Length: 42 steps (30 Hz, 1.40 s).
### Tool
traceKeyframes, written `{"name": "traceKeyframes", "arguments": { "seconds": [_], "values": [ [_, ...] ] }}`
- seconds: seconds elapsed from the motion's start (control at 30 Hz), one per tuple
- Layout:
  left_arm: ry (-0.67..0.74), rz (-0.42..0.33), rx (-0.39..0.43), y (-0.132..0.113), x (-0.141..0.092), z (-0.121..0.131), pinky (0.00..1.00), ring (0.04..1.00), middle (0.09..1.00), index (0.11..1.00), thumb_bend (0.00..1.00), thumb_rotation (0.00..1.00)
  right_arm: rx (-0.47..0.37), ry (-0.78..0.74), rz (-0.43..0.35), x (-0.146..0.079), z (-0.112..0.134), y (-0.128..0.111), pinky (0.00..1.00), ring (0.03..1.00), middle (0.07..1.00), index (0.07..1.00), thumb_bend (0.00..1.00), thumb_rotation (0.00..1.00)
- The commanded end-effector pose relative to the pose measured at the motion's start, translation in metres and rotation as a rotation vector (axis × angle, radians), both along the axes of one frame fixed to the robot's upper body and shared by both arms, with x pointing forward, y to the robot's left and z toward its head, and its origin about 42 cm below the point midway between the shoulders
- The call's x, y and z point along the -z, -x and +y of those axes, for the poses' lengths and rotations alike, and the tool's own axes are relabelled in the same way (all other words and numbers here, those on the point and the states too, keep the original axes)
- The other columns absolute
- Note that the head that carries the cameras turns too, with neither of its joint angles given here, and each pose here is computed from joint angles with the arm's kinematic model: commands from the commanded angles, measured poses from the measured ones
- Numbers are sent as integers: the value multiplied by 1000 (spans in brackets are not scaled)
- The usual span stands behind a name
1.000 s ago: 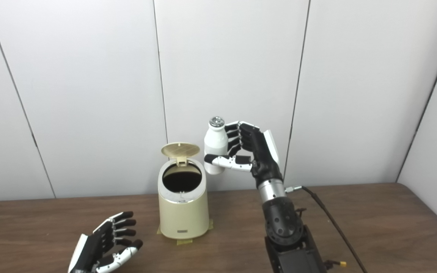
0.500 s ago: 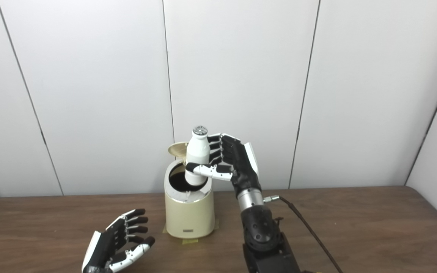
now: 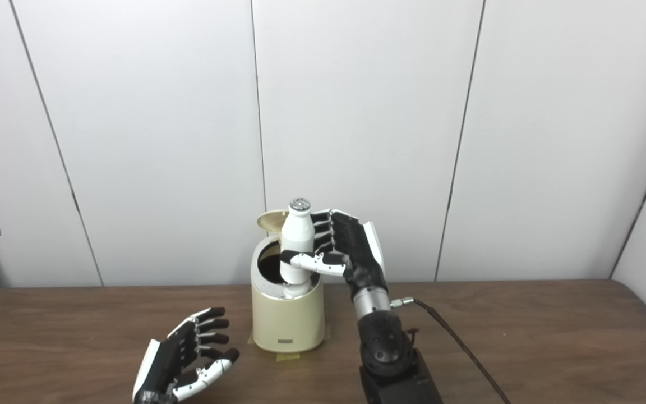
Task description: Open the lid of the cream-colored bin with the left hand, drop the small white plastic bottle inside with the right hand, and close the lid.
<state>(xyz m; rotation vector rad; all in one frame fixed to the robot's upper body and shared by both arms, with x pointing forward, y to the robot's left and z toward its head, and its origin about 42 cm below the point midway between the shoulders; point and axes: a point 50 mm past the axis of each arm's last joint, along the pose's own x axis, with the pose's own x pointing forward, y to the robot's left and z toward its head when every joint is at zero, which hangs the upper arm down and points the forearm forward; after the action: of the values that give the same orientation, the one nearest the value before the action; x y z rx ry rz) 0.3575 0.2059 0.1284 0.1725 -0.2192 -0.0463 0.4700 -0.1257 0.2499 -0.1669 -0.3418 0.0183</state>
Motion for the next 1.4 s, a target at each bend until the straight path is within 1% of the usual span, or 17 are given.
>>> {"name": "traceKeyframes", "arguments": {
  "seconds": [0.0, 0.37, 0.6, 0.77, 0.93, 1.07, 1.37],
  "values": [
    [-5, -78, 7, -8, -22, -7, 575, 675, 742, 800, 614, 85, -11, -1, -114, -38, 9, -10, 317, 399, 486, 513, 518, 0],
    [-14, -77, 1, -6, -23, -11, 578, 678, 742, 804, 611, 112, -29, 14, -106, -35, 17, -22, 308, 386, 488, 532, 514, 0],
    [-6, -71, 4, -2, -24, -14, 584, 683, 745, 805, 603, 89, -52, 2, -113, -36, 24, -31, 292, 382, 493, 533, 513, 0],
    [3, -66, 5, -1, -25, -16, 569, 675, 743, 805, 609, 74, -60, -2, -120, -36, 26, -36, 283, 378, 491, 534, 513, 0],
    [-1, -66, 2, -1, -27, -17, 575, 678, 744, 803, 613, 78, -66, 3, -120, -31, 25, -38, 286, 381, 491, 531, 513, 0],
    [3, -63, 4, -1, -27, -16, 571, 678, 743, 800, 615, 61, -74, 28, -141, -26, 22, -37, 286, 381, 489, 531, 513, 0],
    [-8, -61, 4, 1, -28, -15, 563, 674, 744, 801, 612, 70, -68, 77, -157, -17, 15, -35, 306, 390, 486, 526, 515, 0]
  ]
}}
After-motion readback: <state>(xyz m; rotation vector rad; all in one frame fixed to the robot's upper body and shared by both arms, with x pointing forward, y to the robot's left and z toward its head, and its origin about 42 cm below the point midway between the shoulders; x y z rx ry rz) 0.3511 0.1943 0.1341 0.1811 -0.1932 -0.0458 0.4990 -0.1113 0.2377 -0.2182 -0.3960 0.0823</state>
